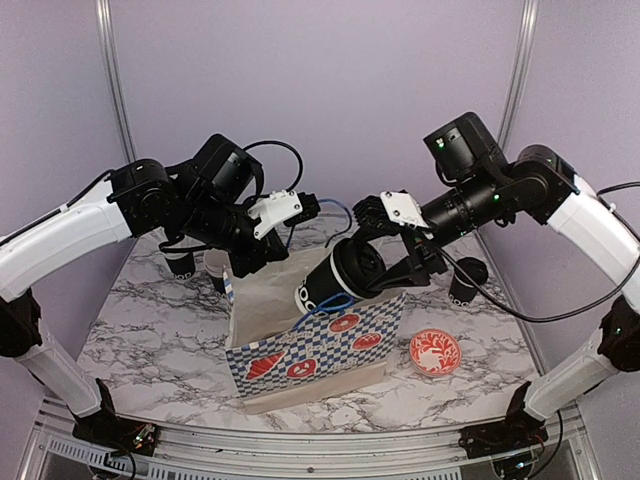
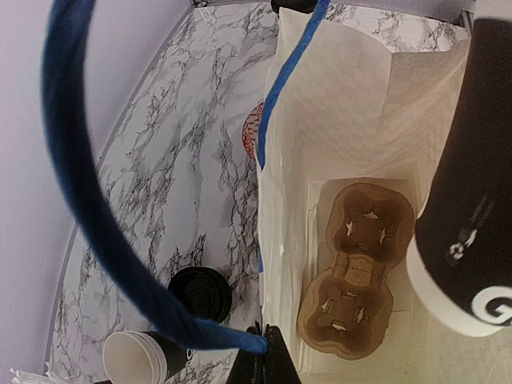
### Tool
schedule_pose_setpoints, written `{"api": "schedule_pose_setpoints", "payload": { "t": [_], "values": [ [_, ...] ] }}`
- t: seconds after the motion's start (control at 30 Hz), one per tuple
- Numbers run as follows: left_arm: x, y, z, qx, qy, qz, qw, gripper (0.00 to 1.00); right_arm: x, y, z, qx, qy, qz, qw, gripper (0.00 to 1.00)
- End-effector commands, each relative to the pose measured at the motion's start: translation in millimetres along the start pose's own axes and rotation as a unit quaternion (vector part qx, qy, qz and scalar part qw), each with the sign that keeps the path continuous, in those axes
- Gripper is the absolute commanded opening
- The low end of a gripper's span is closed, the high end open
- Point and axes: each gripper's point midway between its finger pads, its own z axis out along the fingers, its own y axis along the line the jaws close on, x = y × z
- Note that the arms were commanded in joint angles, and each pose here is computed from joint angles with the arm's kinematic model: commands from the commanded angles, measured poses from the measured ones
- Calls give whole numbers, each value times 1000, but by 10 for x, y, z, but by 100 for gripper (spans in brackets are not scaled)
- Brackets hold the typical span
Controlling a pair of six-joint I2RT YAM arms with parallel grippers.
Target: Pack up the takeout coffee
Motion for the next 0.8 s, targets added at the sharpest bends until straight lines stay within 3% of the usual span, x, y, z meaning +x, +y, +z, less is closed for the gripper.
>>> {"api": "schedule_pose_setpoints", "payload": {
  "t": [0.0,0.33,0.53,0.77],
  "values": [
    [-60,11,-31,6,-7,2,1000,0,21,-250,216,38,43,-31,998,46],
    [-177,35,-161,5,-30,-1,1000,2,177,-381,570,14,144,-43,989,44],
    [-312,37,-388,2,-61,-15,998,35,167,28,550,-12,175,-52,983,44],
    [-636,-61,-1076,8,-158,-27,987,54,-64,468,472,-22,172,-66,983,45]
  ]
}}
